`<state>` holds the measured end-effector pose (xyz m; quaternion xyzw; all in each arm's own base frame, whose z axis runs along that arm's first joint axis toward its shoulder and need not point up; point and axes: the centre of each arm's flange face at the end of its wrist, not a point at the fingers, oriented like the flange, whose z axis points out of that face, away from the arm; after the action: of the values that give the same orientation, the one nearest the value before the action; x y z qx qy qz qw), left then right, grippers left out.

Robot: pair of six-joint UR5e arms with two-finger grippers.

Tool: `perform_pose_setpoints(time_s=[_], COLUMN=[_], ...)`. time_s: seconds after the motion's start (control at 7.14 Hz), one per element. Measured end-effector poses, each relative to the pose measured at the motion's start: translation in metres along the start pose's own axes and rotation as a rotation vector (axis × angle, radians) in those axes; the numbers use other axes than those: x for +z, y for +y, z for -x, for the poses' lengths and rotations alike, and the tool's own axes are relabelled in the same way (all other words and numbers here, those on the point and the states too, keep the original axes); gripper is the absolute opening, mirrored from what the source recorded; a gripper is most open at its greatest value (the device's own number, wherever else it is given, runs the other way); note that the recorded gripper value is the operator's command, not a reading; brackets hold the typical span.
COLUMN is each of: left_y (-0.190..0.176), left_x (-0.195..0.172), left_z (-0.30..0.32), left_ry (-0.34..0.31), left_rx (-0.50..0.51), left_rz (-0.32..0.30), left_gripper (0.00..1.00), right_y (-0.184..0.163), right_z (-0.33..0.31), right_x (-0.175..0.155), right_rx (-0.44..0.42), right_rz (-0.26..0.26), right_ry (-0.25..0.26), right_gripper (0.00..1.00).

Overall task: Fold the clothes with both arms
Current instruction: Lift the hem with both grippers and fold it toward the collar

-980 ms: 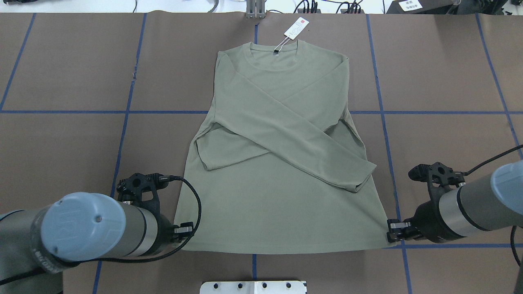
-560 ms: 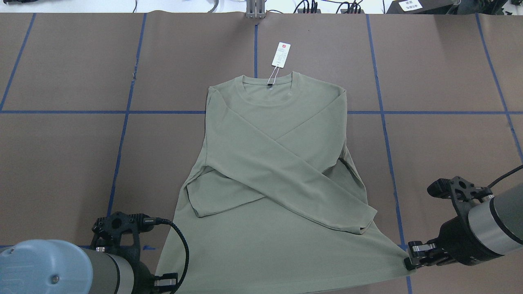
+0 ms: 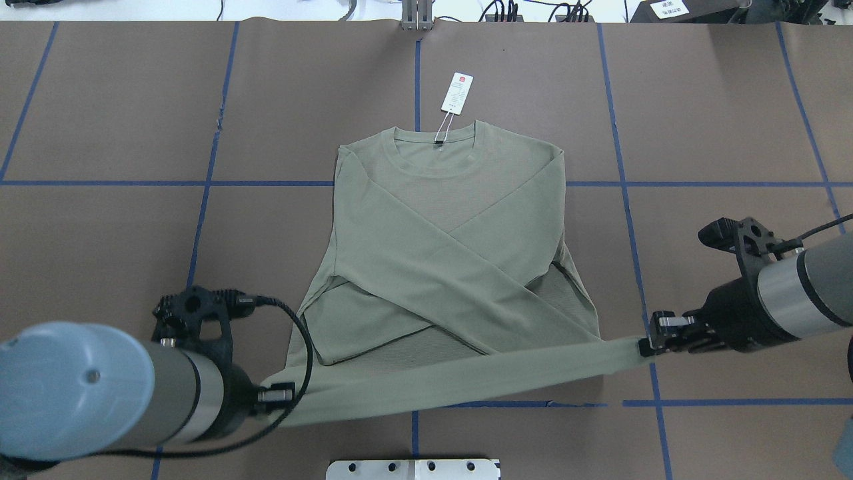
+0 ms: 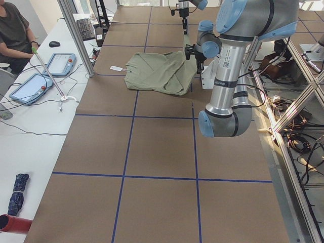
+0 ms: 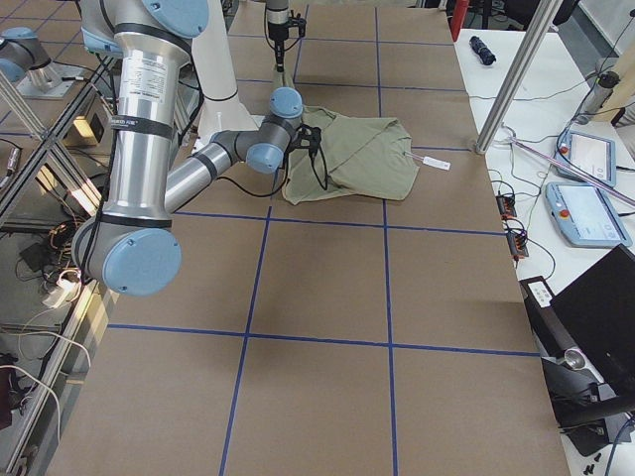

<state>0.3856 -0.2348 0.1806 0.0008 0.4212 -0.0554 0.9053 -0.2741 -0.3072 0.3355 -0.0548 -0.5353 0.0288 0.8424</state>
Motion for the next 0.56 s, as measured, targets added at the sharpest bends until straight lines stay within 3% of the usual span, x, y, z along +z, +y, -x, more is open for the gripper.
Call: perform_pose_setpoints(time_s=[0.28,0.56], left_y=[-0.074,-0.131], left_x=[-0.004,0.028], left_z=[0.003,-0.008], left_ry=[-0.02,-0.001], left_rx=[-0.017,-0.038], left_rz=[-0.116,-0.181], left_gripper=[0.0,0.0], right_y=[-0.065,-0.137], right_z=[0.001,0.013], right_x=[-0.011,-0.013], right_rx=[0.016,0.023], right_rz=[-0.127,-0.239], right_ry=[-0.013,-0.007], right_gripper=[0.0,0.0])
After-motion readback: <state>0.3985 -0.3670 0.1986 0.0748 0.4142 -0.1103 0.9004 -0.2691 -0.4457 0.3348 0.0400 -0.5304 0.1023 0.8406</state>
